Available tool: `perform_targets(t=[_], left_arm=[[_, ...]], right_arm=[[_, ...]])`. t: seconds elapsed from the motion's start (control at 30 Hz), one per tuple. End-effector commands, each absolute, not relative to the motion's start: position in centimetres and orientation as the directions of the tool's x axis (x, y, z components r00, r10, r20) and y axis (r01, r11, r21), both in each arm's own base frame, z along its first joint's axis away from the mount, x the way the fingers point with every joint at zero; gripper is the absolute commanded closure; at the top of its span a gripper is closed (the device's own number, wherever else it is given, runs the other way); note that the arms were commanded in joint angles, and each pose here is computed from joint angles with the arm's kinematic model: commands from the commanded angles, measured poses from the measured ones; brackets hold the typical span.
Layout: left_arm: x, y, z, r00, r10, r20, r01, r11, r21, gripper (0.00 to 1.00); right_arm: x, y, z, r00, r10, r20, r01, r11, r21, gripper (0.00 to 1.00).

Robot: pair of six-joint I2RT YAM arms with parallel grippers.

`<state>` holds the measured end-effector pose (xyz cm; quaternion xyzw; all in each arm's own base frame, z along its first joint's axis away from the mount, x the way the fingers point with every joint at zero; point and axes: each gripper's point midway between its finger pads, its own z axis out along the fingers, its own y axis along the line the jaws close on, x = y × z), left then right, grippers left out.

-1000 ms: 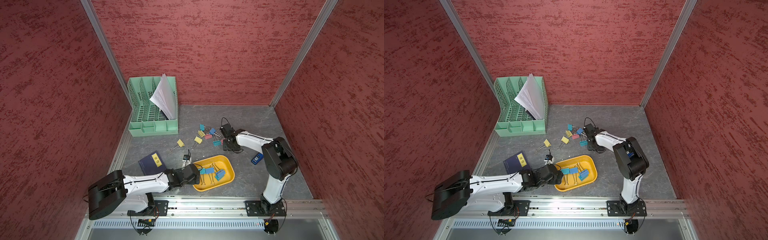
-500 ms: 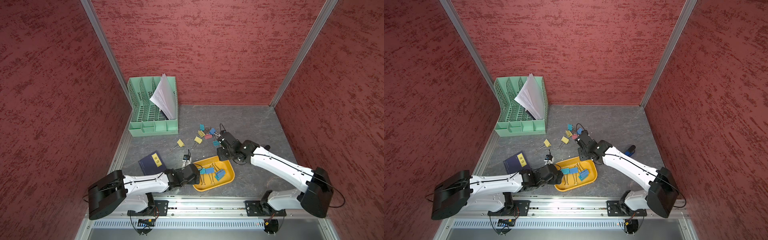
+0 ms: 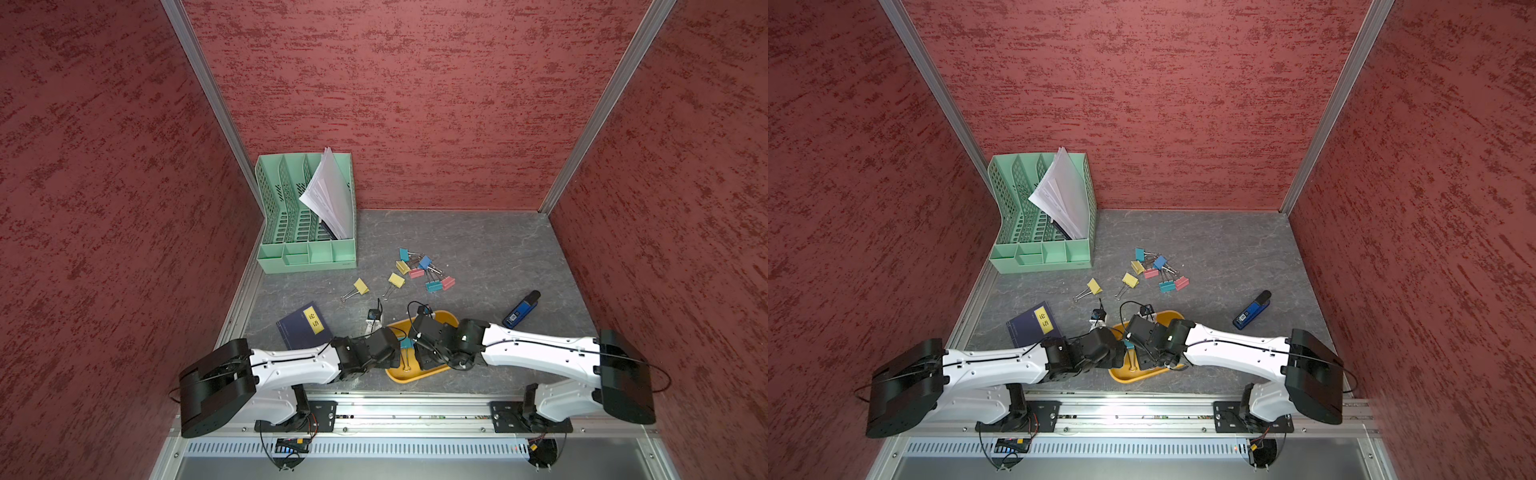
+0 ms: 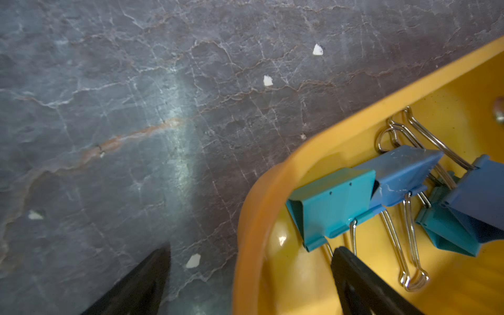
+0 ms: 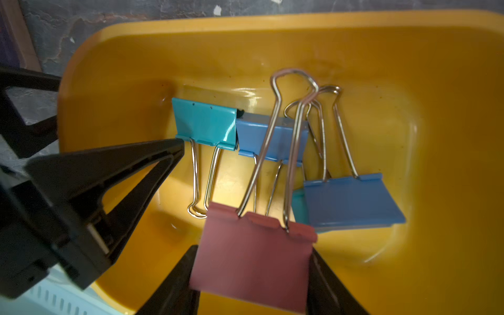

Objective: Put the binder clips in the storage box
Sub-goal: Place the binder clip in the storage box, then move the binder clip to the center of the board.

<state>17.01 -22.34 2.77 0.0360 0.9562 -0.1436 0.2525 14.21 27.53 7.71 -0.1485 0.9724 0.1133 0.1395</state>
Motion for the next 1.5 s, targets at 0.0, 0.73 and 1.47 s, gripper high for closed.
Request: perform_targets(t=[0.0, 0.73, 1.47], left_arm=[[16.4, -21.9, 1.8, -0.887, 0.021, -0.461, 0.141, 0.964, -0.226, 0.03], [16.2, -21.0, 1.6, -0.892, 0.006, -0.452, 0.111, 0.973, -0.205, 0.03], [15.9, -20.6, 0.8, -0.900, -0.006, -0.436, 0.088, 0.977, -0.195, 0.03]], right_arm=[[15.0, 28.3, 8.6, -0.912, -0.221, -0.347, -0.305, 0.929, 0.209, 0.20], [39.1, 20.9, 11.6, -0.903, -0.104, -0.416, -0.254, 0.912, 0.323, 1.00], [42.0, 24.0, 6.0, -0.941, -0.142, -0.308, -0.262, 0.881, 0.393, 1.00]])
